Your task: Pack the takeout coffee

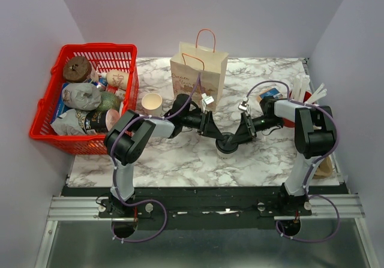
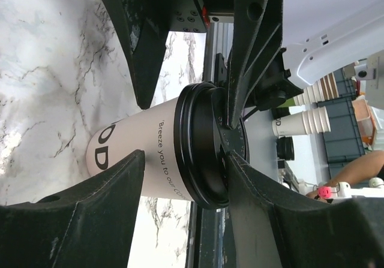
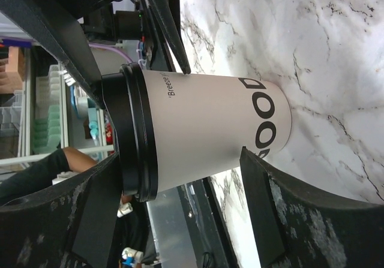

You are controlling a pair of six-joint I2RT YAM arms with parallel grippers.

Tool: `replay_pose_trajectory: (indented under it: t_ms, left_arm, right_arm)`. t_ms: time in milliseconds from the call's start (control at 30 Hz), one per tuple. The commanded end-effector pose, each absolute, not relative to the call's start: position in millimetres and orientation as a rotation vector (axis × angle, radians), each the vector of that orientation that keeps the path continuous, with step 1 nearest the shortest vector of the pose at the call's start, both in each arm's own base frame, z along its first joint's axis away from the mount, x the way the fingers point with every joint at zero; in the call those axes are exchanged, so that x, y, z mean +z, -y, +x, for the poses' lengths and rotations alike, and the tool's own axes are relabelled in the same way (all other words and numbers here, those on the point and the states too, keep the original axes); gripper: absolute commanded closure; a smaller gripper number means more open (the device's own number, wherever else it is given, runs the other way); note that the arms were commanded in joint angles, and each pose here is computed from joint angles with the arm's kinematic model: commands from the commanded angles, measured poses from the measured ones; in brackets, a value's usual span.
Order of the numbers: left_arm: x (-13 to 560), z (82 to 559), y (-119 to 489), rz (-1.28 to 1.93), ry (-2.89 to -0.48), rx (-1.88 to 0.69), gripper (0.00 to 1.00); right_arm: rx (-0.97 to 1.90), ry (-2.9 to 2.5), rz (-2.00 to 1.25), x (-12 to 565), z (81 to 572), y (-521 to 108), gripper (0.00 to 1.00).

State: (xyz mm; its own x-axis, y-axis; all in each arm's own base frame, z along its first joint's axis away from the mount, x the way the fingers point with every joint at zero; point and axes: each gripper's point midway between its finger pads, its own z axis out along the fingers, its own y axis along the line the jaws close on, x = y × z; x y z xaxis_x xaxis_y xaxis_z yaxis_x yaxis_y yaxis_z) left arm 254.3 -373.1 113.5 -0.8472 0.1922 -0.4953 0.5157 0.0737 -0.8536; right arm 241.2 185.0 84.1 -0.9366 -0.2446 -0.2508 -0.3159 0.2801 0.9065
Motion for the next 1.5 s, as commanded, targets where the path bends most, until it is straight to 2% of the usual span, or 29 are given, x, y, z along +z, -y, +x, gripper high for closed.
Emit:
replay_pose_trajectory:
  t_ms: [0, 133, 300, 533, 767, 1100, 1467]
  left_arm:
    - [63.5, 250.0, 370.9, 0.642, -2.219, -1.788, 0.37]
    - [93.1, 253.8, 375.6, 0.705, -2.107, -1.790, 0.35]
    - [138.4, 266.2, 378.2, 0.732, -1.974, -1.795, 0.30]
    - [169.6, 275.8, 373.1, 0.706, -1.918, -1.815, 0.27]
    - [159.6, 274.0, 356.5, 0.598, -2.017, -1.730, 0.28]
    - [136.5, 245.6, 356.5, 0.694, -2.058, -1.731, 0.25]
    - [110.4, 235.0, 372.3, 0.788, -2.098, -1.736, 0.25]
  right_arm:
    - [1.574, -2.528, -0.633, 46.7, 251.6, -176.8, 0.18]
    - [1.577, -2.461, -0.672, 58.3, 249.5, -178.7, 0.16]
    - [1.556, -2.315, -0.753, 87.4, 251.7, -182.7, 0.07]
    - [1.584, -2.229, -0.793, 117.1, 265.0, -187.8, 0.02]
    - [1.541, -2.290, -0.781, 115.4, 266.0, -179.2, 0.01]
    - [1.644, -2.319, -0.693, 101.6, 278.5, -183.5, 0.02]
    - [1.725, -2.351, -0.606, 87.7, 273.4, -186.3, 0.03]
